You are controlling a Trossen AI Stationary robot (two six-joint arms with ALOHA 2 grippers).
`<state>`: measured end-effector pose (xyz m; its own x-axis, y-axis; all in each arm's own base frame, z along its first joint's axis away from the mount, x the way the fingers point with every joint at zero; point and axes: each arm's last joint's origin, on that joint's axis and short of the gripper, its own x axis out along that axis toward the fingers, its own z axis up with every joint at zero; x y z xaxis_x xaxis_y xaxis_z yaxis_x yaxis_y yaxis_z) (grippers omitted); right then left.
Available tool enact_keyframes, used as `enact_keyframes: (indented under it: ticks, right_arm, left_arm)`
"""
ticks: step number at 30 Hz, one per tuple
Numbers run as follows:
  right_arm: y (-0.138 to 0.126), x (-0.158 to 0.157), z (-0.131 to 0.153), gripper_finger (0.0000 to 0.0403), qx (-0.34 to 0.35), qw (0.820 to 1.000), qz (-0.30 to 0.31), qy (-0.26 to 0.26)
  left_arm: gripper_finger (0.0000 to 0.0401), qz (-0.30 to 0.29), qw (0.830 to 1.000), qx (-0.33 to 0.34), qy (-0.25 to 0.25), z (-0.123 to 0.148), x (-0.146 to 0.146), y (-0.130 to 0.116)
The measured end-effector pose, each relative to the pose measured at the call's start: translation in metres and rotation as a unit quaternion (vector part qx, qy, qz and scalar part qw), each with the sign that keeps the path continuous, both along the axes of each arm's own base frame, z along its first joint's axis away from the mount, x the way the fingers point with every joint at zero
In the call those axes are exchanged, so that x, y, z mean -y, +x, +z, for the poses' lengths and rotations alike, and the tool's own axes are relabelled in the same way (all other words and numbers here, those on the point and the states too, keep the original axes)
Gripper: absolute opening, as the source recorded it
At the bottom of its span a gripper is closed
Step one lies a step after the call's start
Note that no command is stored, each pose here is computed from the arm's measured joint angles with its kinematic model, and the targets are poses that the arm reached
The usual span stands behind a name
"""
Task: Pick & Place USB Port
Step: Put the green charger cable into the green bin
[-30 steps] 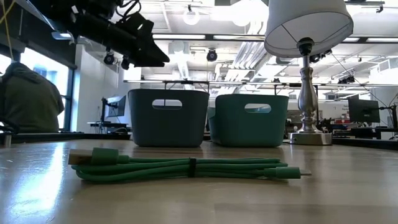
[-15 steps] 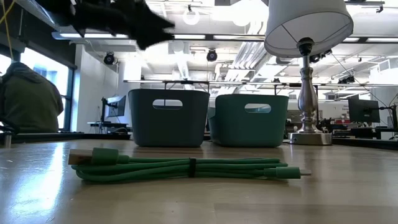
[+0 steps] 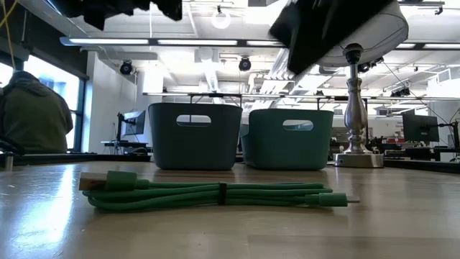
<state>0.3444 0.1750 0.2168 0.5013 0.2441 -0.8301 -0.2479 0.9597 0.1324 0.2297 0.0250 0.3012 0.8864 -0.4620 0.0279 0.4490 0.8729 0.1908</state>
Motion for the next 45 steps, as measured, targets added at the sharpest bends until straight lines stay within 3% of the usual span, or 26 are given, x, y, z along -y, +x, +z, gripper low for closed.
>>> enact_keyframes:
  ticks: [6, 12, 22, 29, 45]
  right_arm:
    - [0.021, 0.017, -0.036, 0.0200, -0.059, 0.997, 0.012, 0.039]
    - [0.027, 0.024, -0.051, 0.0200, -0.089, 0.994, 0.007, 0.067]
    - [0.034, 0.022, -0.067, 0.0200, -0.098, 0.992, 0.014, 0.082]
    - [0.039, 0.022, -0.072, 0.0200, -0.082, 0.992, 0.019, 0.093]
    - [0.043, 0.027, -0.086, 0.0200, -0.095, 0.992, 0.005, 0.079]
  left_arm:
    - [0.0257, -0.101, 0.994, 0.030, 0.028, 0.007, 0.023, -0.008]
    - [0.0257, -0.122, 0.988, 0.069, 0.063, 0.018, 0.043, -0.024]
    - [0.0257, -0.070, 0.992, 0.060, 0.083, 0.023, 0.056, -0.047]
    - [0.0257, 0.041, 0.993, 0.023, 0.111, 0.019, 0.061, -0.052]
    - [0.0257, 0.079, 0.987, -0.022, 0.136, 0.010, 0.086, -0.060]
